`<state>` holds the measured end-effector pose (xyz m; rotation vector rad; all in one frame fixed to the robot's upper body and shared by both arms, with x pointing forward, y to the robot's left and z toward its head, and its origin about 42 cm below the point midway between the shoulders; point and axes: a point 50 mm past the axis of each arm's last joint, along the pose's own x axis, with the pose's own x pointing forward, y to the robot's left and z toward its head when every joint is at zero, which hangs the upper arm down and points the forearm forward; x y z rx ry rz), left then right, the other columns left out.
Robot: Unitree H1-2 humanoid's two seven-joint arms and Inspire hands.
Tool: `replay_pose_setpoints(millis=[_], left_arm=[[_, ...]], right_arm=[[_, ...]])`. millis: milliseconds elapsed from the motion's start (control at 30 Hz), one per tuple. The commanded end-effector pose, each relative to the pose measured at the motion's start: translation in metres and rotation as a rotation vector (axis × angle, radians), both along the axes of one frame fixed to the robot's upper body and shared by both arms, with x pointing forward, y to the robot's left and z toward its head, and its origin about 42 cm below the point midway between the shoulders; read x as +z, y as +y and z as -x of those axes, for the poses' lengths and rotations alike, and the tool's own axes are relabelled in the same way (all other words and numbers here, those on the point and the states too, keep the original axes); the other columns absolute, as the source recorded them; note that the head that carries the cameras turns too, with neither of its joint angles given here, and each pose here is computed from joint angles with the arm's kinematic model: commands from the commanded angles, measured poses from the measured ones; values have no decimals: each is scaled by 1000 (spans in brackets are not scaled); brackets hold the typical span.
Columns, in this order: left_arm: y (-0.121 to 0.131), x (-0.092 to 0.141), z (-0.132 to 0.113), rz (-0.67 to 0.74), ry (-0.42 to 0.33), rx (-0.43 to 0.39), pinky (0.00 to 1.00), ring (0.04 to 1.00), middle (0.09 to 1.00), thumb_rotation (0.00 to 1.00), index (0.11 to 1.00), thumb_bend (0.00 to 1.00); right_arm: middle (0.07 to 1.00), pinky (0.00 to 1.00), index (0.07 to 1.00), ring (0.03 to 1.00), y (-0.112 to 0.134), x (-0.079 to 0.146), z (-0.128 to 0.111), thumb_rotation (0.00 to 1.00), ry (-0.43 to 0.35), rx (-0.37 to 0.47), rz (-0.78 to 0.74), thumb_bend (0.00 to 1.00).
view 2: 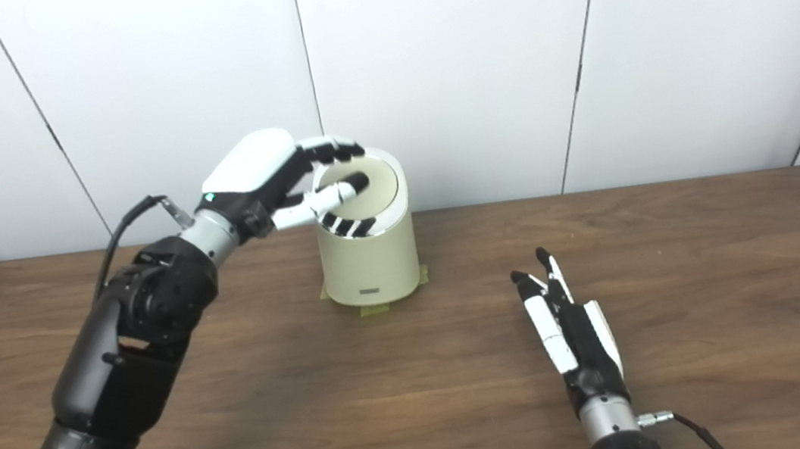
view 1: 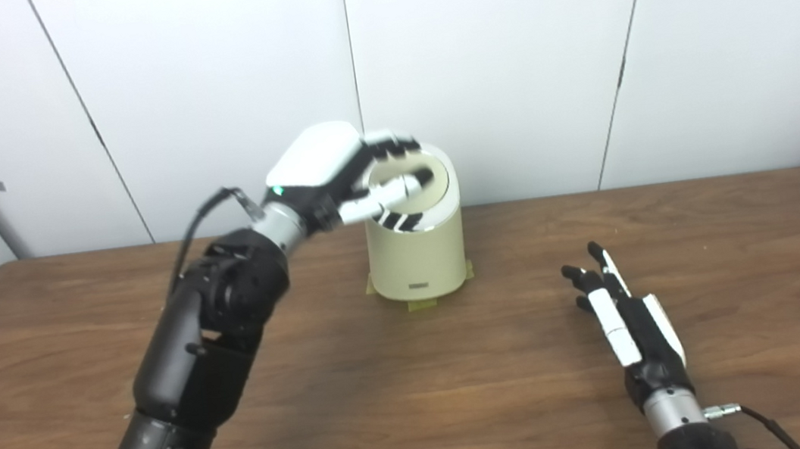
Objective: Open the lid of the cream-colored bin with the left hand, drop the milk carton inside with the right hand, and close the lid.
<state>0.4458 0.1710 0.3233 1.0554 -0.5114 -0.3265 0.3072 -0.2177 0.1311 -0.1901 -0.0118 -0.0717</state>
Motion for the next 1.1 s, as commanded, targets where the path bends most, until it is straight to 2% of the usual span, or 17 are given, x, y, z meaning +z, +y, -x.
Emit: replay_pose_setpoints(millis=[0,167,333,467,633,800,933,1067], left_arm=[[5,23,6,188,-70,20,756,829,847,961,846,387],[31,1,21,533,27,76,805,850,847,978,858,395],[62,-32,49,751,149,121,846,869,872,979,893,370],[86,-60,79,835,207,190,854,872,880,1000,906,396],[99,-87,111,908,258,233,882,890,888,1000,908,340],[101,-107,135,997,346,215,986,975,980,1000,983,391],[95,-118,149,1048,374,204,1000,998,999,1000,999,392],[88,-128,150,1087,415,193,1000,1000,1000,1000,1000,407]], right_arm=[[873,895,1000,923,0,17,-9,1000,-77,7,-6,682],[878,907,1000,931,-4,18,-7,1000,-83,5,-22,707],[892,892,1000,929,-7,24,-3,1000,-101,16,-36,695],[896,864,975,924,-7,31,1,1000,-113,26,-40,706],[900,852,974,922,-10,34,5,1000,-126,34,-37,709],[899,890,980,923,-14,31,5,1000,-172,42,-113,668],[921,916,986,940,-17,28,4,1000,-179,57,-162,694],[940,937,979,959,-20,26,2,1000,-155,60,-179,727]])
